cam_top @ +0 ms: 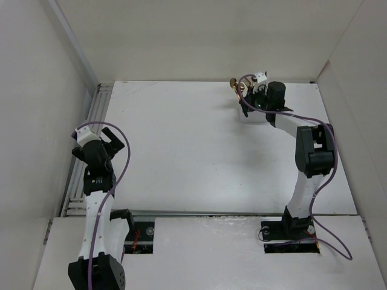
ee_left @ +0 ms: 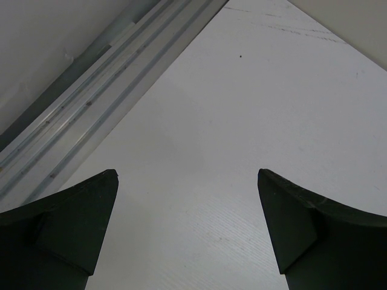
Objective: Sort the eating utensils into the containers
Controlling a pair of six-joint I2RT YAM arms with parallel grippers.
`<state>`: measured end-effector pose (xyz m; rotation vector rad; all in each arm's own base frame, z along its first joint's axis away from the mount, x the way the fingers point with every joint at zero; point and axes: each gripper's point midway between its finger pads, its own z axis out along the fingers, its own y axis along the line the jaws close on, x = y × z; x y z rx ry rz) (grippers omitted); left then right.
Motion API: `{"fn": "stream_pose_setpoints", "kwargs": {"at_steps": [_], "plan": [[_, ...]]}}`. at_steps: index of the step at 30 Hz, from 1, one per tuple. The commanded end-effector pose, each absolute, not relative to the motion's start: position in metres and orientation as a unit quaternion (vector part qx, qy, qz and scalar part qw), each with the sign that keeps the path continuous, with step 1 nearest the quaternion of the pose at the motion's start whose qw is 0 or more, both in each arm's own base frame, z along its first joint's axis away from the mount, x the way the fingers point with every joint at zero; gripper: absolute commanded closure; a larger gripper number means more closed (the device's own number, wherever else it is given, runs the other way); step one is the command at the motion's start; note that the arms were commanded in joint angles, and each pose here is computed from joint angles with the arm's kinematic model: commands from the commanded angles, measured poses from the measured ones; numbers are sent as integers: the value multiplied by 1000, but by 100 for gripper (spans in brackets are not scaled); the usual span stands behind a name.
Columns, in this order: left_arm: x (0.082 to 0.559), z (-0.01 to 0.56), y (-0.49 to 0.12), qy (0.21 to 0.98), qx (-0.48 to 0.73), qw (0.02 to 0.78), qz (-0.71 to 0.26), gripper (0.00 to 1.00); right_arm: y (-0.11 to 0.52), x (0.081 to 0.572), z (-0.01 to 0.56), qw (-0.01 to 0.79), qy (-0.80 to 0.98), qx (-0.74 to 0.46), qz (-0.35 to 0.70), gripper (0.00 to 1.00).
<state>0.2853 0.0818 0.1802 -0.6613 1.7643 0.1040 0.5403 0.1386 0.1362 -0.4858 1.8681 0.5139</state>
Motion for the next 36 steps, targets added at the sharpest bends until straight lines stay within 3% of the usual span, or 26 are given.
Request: {"fn": "stream_pose_setpoints", "kwargs": {"at_steps": [1, 10, 36], "plan": [[290, 195, 84, 741, -280, 609, 44, 0, 120, 562, 219, 642, 718, -206, 170, 100], [289, 190, 84, 744, -280, 605, 44, 0, 126, 575, 255, 664, 689, -215, 195, 100], [279, 199, 102, 716, -303, 626, 65, 0, 120, 593, 195, 588, 776, -186, 135, 100]]}}
